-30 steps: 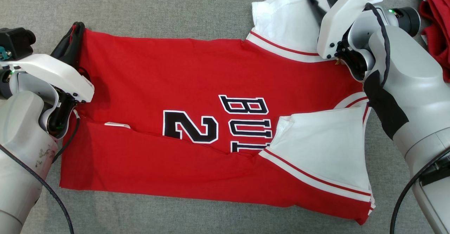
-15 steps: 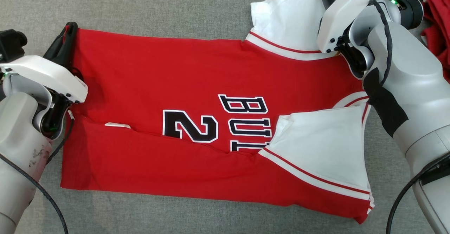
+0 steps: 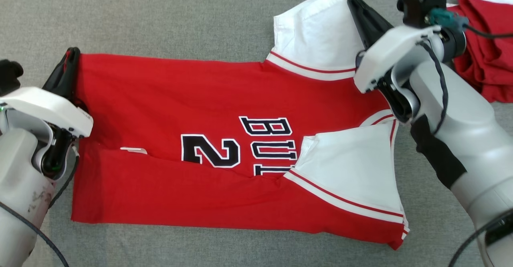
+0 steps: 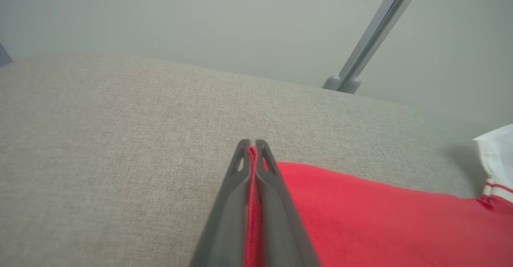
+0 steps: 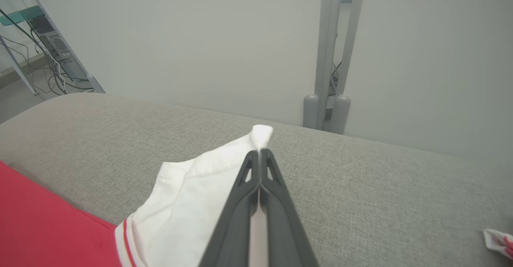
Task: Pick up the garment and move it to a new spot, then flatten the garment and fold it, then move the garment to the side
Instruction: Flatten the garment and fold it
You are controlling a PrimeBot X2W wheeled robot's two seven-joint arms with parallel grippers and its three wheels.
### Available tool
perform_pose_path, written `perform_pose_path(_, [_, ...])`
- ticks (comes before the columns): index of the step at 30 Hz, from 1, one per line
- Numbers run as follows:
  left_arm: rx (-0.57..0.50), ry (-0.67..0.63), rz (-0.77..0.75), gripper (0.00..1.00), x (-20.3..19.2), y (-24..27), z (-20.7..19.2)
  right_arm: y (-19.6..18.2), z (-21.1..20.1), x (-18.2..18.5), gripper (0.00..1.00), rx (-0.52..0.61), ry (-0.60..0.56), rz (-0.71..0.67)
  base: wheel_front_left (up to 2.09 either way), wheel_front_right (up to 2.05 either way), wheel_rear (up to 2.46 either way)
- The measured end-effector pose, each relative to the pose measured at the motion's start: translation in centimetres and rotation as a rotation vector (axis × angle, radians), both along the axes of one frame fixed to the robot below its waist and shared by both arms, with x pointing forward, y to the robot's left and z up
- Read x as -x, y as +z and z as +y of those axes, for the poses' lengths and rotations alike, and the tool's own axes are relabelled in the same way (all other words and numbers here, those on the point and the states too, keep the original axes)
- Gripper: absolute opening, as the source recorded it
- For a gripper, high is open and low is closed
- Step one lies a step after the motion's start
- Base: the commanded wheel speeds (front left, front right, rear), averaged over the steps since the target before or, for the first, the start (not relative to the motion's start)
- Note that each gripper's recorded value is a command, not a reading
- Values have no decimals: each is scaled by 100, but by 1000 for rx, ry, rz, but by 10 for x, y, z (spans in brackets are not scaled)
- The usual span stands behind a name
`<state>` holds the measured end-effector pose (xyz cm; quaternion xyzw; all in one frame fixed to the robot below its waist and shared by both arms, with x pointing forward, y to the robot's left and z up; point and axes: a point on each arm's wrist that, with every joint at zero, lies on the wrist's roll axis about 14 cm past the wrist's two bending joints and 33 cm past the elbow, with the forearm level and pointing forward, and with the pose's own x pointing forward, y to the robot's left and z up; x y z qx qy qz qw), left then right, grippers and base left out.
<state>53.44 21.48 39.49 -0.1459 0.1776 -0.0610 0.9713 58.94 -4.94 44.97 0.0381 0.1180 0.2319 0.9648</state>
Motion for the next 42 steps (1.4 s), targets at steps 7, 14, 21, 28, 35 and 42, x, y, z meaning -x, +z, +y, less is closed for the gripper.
perform_pose_path(7, [16,-1,-34,0,18,12,-1,10,-22,35,0,-96,3,-19,0,0,0])
perform_pose_path(14, [35,26,-33,0,40,12,3,28,-48,70,0,-193,-17,-48,0,0,0])
perform_pose_path(21, [57,47,-47,0,55,17,4,35,-49,112,0,-307,1,-24,0,0,0])
perform_pose_path(28, [68,39,-60,0,74,20,-1,32,-56,148,0,-337,12,19,0,0,0])
perform_pose_path(35, [32,14,-74,0,94,23,-4,23,-55,179,0,-345,38,73,0,0,0])
perform_pose_path(42, [24,16,-70,0,104,19,-7,8,-51,204,0,-330,69,142,0,0,0])
